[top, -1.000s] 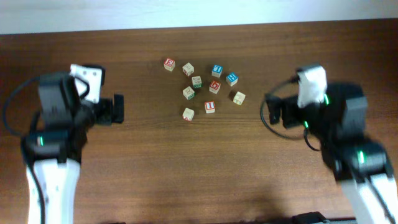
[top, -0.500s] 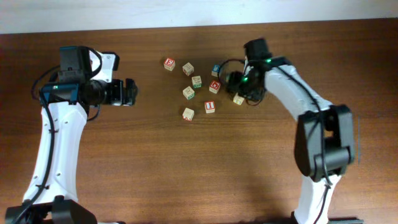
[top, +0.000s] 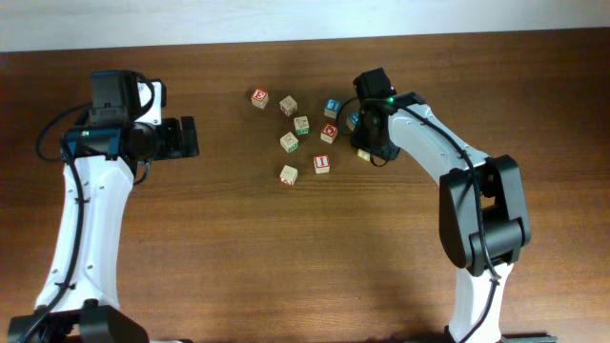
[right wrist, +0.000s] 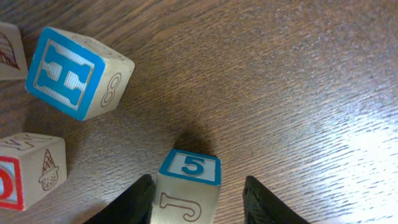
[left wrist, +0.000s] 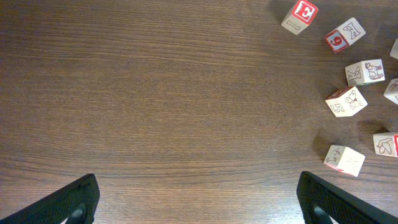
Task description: Rotate 5 blocks
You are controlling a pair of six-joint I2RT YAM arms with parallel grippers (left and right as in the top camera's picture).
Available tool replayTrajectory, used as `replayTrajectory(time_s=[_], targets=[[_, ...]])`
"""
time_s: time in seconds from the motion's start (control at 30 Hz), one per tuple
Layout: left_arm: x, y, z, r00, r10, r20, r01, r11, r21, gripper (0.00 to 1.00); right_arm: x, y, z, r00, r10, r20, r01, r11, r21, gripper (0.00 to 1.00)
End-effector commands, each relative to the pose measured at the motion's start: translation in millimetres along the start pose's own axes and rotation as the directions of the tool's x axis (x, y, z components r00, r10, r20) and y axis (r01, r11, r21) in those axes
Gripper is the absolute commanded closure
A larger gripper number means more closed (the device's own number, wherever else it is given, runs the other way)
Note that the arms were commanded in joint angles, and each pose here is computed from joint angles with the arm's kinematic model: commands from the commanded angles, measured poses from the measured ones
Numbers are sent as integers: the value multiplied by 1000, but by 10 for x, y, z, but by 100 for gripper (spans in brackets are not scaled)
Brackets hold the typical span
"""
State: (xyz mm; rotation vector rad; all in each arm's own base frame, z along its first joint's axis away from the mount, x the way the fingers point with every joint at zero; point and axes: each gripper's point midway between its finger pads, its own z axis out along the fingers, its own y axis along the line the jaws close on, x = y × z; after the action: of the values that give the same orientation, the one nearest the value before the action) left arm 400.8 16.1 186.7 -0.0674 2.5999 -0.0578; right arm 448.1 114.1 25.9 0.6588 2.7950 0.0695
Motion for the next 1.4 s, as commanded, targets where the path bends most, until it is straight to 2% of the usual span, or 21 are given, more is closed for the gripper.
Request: replayTrajectory(time_s=[0.0, 0.13, 0.2, 0.3, 0.53, 0.77, 0.8, 0.9, 0.97, 1.07, 1.17, 1.3, 1.37], targets=[[-54, 32, -11, 1000, -16, 12, 16, 1000, -12, 1, 58, 2, 46, 1000, -10, -17, 11, 1000, 8, 65], [-53, 31, -11, 1000, -16, 11, 16, 1000, -12, 1, 194, -48, 102, 997, -33, -65, 34, 999, 10, 66], [-53, 29, -11, 1000, -16, 11, 16, 1000, -11, 0, 333, 26, 85, 983, -129, -133, 123, 991, -55, 68], [-52, 30, -11, 1000, -16, 11, 16, 1000, -12, 1, 489, 28, 57, 959, -200, -200, 184, 978, -93, 68], [-54, 25, -11, 1000, -16, 12, 16, 1000, -8, 1, 1024, -397, -144, 836, -314, -451, 330, 943, -44, 68], [-53, 26, -11, 1000, -16, 11, 16, 1000, -9, 1, 1301, -557, -314, 744, -360, -562, 414, 910, -34, 67], [-53, 26, -11, 1000, -16, 11, 16, 1000, -9, 1, 1321, -547, -322, 740, -366, -565, 421, 906, -36, 62], [-55, 26, -11, 1000, -16, 12, 16, 1000, -9, 1, 1289, -480, -347, 742, -385, -549, 429, 902, -52, 48], [-55, 26, -11, 1000, -16, 12, 16, 1000, -9, 1, 1133, -341, -439, 757, -415, -504, 439, 895, -78, 40], [-56, 26, -11, 1000, -16, 13, 16, 1000, -9, 1, 802, 27, -581, 791, -490, -366, 463, 871, -164, 35], [-76, 25, -11, 1000, -15, 20, 16, 1000, -8, 1, 491, 511, -574, 818, -555, -153, 510, 821, -255, 32], [-72, 26, -11, 997, -81, 20, 81, 997, -7, 1, 490, 921, -502, 815, -579, -15, 551, 783, -289, 32], [-73, 51, -12, 990, -136, 21, 137, 991, -13, 1, 517, 976, -437, 822, -569, 3, 554, 799, -233, 32]])
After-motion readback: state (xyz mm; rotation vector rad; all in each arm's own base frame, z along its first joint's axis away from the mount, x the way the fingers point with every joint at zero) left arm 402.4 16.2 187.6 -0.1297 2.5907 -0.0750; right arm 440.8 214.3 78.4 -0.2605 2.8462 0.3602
